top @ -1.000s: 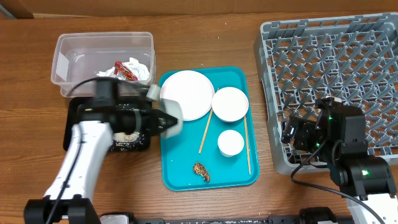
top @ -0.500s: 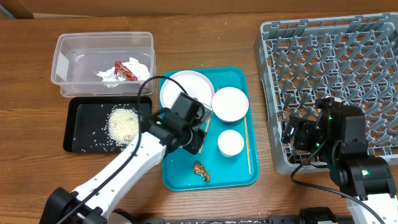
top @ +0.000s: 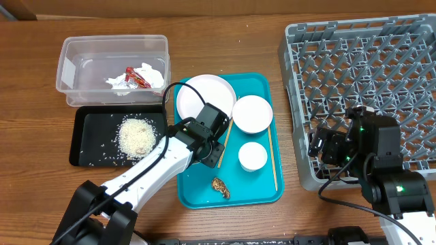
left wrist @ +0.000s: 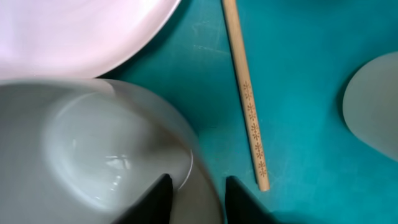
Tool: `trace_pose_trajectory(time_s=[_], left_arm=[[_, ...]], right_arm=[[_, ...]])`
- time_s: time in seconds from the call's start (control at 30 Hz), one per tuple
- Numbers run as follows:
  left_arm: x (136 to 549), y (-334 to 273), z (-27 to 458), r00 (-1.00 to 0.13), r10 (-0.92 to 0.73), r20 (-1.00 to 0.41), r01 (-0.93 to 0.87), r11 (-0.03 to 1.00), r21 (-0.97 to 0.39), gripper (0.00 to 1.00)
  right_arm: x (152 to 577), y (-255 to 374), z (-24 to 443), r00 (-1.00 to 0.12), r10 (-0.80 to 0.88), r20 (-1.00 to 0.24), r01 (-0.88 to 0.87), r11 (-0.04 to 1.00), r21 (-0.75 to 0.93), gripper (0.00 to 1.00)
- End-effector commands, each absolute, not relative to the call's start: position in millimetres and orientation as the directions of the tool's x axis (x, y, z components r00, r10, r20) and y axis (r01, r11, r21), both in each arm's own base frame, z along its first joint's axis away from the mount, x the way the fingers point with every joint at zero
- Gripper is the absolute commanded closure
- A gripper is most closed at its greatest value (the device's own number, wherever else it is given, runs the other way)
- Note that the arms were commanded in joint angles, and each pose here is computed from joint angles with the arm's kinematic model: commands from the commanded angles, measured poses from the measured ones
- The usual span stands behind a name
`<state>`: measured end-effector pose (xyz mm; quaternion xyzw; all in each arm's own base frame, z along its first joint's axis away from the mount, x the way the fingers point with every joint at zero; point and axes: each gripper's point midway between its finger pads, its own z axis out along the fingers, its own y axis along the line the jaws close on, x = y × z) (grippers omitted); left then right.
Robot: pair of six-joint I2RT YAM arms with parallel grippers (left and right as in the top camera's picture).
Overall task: Sort waste into correct bins and load items into the dishwasher
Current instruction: 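Return the emptied bowl to the teal tray and release it, then grasp the brown food scrap on the teal tray with the left gripper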
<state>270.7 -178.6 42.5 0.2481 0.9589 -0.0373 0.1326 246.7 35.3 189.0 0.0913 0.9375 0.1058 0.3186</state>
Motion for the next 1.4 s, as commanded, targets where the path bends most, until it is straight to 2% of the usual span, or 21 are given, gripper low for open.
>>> trace_pose_trajectory(time_s=[0.0, 0.1, 0.2, 0.27, 0.4, 0.47, 0.77, 1.03, 1.37], left_arm=[[273.9, -186.3, 49.2, -0.842, 0.456, -0.286, 0.484, 0.874, -0.031, 0.62], [275.9, -194.7, 62.1, -0.84, 0.454, -0.297, 0.492, 0.868, -0.066, 0.55], [277.0, -204.6, 79.1, -0.838, 0.454, -0.302, 0.503, 0.858, -0.108, 0.53], [272.9, -216.4, 91.3, -0.838, 0.455, -0.3, 0.518, 0.838, -0.175, 0.53], [249.6, -242.9, 107.5, -0.843, 0.467, -0.269, 0.538, 0.761, -0.364, 0.44], [238.0, -243.6, 106.4, -0.85, 0.474, -0.228, 0.526, 0.749, -0.402, 0.44], [195.2, -209.9, 77.8, -0.867, 0.498, -0.017, 0.471, 0.808, -0.354, 0.43], [170.0, -209.6, 47.8, -0.837, 0.546, 0.017, 0.507, 0.788, -0.349, 0.33], [163.4, -207.0, 18.4, -0.82, 0.57, 0.05, 0.539, 0.798, -0.269, 0.32]], right_arm=[[250.5, 34.8, 203.4, -0.754, 0.243, -0.61, 0.097, 0.96, 0.263, 0.0], [250.5, 34.8, 203.4, -0.754, 0.243, -0.61, 0.097, 0.96, 0.263, 0.0], [250.4, 34.7, 203.4, -0.754, 0.243, -0.61, 0.097, 0.96, 0.263, 0.0], [250.5, 34.8, 203.4, -0.754, 0.243, -0.61, 0.097, 0.96, 0.263, 0.0], [250.5, 34.8, 203.4, -0.754, 0.243, -0.61, 0.097, 0.96, 0.263, 0.0], [250.5, 34.8, 203.4, -0.754, 0.243, -0.61, 0.097, 0.96, 0.263, 0.0], [250.5, 34.8, 203.4, -0.754, 0.243, -0.61, 0.097, 0.96, 0.263, 0.0], [250.4, 34.7, 203.4, -0.754, 0.243, -0.61, 0.097, 0.96, 0.263, 0.0], [250.4, 34.8, 203.4, -0.754, 0.243, -0.61, 0.096, 0.96, 0.264, 0.0]])
